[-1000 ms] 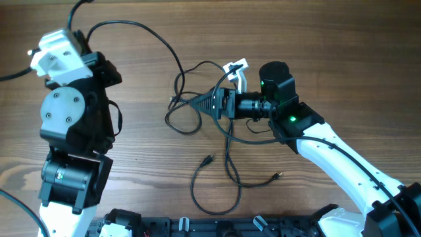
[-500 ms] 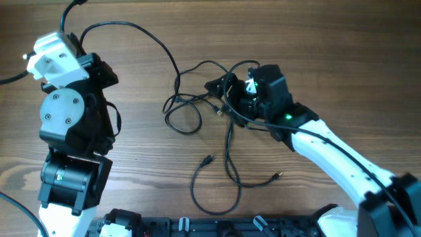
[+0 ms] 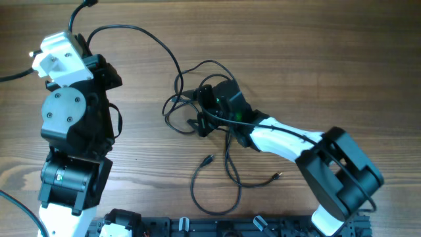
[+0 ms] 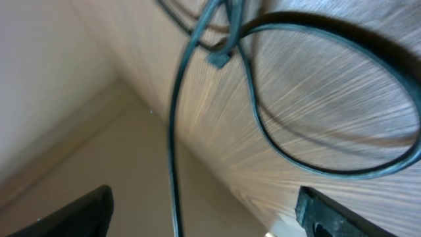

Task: Untangle cables

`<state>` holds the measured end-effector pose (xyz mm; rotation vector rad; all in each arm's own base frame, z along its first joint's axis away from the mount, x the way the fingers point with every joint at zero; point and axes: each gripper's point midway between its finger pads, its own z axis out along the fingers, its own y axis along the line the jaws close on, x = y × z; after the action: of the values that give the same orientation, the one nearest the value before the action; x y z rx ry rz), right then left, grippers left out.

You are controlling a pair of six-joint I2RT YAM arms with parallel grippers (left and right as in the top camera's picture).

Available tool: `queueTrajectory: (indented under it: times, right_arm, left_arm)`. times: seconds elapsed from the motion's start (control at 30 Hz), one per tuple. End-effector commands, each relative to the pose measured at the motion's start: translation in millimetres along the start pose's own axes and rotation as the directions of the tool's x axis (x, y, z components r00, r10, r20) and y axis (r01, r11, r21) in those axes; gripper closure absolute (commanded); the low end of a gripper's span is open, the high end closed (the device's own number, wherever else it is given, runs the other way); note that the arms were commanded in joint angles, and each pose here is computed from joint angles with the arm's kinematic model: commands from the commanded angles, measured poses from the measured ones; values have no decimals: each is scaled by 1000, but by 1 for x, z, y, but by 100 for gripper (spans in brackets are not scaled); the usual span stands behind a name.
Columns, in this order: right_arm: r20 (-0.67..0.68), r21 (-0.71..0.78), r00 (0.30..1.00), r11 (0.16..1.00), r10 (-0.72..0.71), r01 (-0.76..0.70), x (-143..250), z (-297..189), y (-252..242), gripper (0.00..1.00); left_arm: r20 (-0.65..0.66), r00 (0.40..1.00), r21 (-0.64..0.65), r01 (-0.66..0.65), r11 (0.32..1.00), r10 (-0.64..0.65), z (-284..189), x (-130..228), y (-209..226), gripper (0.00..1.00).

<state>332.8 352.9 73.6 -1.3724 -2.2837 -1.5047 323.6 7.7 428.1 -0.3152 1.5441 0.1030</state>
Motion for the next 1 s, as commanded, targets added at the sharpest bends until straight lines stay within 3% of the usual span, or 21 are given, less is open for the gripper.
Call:
queueTrajectory:
  times: [0.0,0.23,0.6,0.83,0.97]
  right_arm:
    - [92,-66,991,994,95,-89,-18,9,5,18]
    - [223,-179,970,982,98,-57,-37,6,24,22]
    - [213,-162,974,986,81,-47,-39,36,11,24]
    - [247,-173,965,984,87,-45,-51,50,10,42]
    - [261,-184,961,982,89,-41,-53,49,13,59]
  left_arm:
    - [6,1000,52,24,998,-25,-3,-4,-7,96]
    - [-23,999,207,37,978,-33,-7,0,-34,96]
    - [-42,996,249,81,965,-72,-9,2,-41,96]
    - [-97,994,321,75,944,-46,-13,14,-54,96]
    - [-106,994,326,74,943,-42,-13,16,-54,96]
